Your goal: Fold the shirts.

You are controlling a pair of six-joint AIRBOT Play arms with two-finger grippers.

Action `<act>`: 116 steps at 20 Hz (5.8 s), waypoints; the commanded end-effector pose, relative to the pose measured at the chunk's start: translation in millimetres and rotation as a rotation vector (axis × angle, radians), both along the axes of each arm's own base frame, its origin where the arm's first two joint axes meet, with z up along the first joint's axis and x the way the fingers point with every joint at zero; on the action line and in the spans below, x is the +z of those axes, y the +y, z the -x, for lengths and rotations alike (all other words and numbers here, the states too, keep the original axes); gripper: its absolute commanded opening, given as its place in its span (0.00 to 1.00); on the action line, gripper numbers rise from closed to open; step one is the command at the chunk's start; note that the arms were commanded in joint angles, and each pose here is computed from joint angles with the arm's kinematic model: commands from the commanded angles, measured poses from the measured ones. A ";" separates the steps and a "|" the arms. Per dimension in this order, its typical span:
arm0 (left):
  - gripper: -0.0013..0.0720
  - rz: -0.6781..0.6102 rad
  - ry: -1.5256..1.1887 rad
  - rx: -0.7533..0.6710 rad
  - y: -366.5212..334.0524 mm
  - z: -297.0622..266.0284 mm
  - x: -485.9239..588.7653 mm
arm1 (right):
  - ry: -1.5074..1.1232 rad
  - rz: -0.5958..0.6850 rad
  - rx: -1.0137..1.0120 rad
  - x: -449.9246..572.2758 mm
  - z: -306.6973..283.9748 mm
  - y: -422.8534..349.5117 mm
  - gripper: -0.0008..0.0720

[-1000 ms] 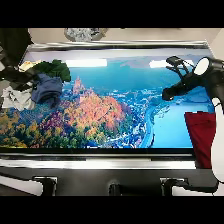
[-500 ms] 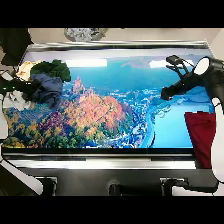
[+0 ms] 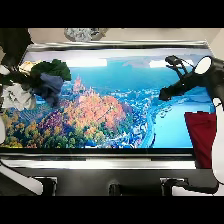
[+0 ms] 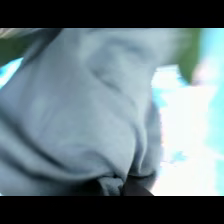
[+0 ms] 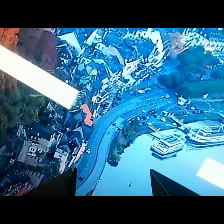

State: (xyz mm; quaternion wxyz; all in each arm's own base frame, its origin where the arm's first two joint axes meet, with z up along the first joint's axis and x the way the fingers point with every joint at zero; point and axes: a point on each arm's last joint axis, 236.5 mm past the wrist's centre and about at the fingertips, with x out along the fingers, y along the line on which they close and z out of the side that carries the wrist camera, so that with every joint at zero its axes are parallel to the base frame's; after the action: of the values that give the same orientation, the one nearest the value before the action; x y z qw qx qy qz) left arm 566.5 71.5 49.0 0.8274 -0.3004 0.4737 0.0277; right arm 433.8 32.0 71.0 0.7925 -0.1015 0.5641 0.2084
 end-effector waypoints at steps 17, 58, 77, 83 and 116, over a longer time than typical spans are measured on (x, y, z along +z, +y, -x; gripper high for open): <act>0.06 0.175 -0.541 -0.859 -340.7 256.0 247.4 | -0.386 0.164 -0.013 188.3 134.6 -24.1 0.77; 0.07 0.131 0.253 -0.573 -300.4 246.2 -144.4 | 0.424 -0.421 0.341 -122.1 248.1 197.6 0.97; 0.06 -0.166 -0.243 -0.651 -254.2 177.5 48.5 | -0.037 0.099 0.393 -21.2 119.7 119.0 0.06; 0.06 -0.335 -0.972 -0.404 -181.9 221.5 379.1 | -1.082 0.266 0.061 355.1 102.6 26.9 0.07; 0.30 -0.257 0.018 -0.434 -163.4 127.1 -84.1 | -0.149 -0.059 0.031 -107.1 -10.2 127.0 0.54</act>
State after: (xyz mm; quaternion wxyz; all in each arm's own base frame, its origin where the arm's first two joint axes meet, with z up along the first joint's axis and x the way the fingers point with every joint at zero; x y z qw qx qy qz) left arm 434.2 -94.7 -14.5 0.8482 -0.0823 0.5146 -0.0944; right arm 438.1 153.0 -20.4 0.8312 -0.1489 0.4814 0.2350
